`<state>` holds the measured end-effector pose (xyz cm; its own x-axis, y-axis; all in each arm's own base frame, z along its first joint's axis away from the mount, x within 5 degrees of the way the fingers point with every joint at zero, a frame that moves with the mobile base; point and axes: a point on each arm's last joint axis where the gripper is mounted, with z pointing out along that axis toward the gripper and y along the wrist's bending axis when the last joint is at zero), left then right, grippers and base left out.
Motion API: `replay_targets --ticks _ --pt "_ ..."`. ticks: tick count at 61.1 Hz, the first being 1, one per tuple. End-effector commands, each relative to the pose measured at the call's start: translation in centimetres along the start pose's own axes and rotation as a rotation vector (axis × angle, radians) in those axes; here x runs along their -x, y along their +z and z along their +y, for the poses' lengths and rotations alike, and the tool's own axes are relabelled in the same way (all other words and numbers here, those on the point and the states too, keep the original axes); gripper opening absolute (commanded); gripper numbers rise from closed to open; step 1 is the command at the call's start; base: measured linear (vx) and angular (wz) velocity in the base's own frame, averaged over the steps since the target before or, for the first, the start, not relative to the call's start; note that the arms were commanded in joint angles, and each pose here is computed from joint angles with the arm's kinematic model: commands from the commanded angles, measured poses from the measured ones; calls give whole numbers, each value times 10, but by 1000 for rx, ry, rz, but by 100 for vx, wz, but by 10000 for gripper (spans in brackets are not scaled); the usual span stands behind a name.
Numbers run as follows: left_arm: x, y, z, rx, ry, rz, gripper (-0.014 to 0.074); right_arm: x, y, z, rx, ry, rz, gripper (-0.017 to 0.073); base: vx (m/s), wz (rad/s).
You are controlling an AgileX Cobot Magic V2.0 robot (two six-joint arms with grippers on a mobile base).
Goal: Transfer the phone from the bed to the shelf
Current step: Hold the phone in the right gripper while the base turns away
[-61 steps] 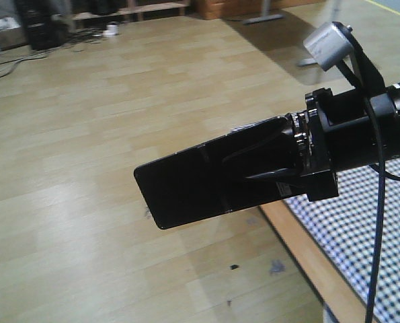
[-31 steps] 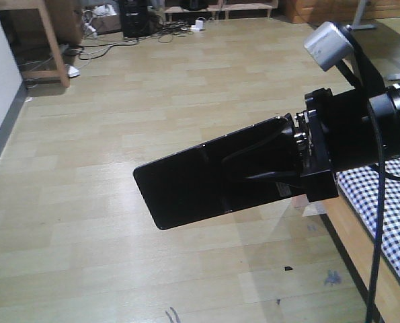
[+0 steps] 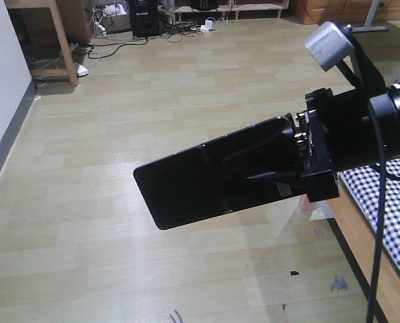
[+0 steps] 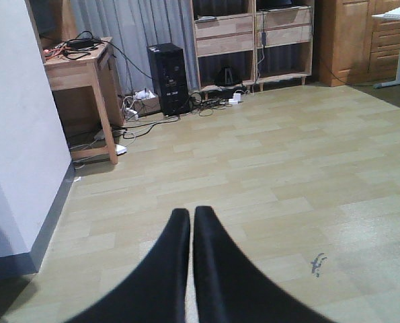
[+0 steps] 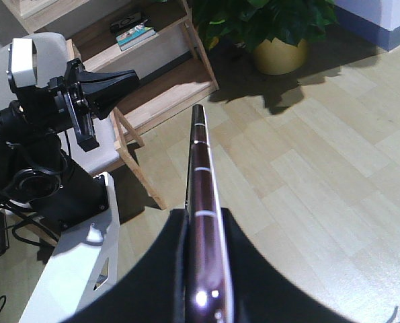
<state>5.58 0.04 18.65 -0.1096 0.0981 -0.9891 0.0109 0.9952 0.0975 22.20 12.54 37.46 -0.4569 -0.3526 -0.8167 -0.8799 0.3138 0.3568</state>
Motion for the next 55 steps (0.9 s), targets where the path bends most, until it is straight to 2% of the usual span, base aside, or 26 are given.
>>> replay_targets --ticks 1,29,55 --pt "15 -3 1 3 -9 -100 1 11 -10 20 79 -26 -69 -1 10 -1" --pt "15 -3 1 3 -9 -100 1 11 -10 20 79 -26 -69 -1 16 1" --pt "15 -3 1 3 -9 -100 1 11 -10 20 79 -26 -69 -1 31 -5"
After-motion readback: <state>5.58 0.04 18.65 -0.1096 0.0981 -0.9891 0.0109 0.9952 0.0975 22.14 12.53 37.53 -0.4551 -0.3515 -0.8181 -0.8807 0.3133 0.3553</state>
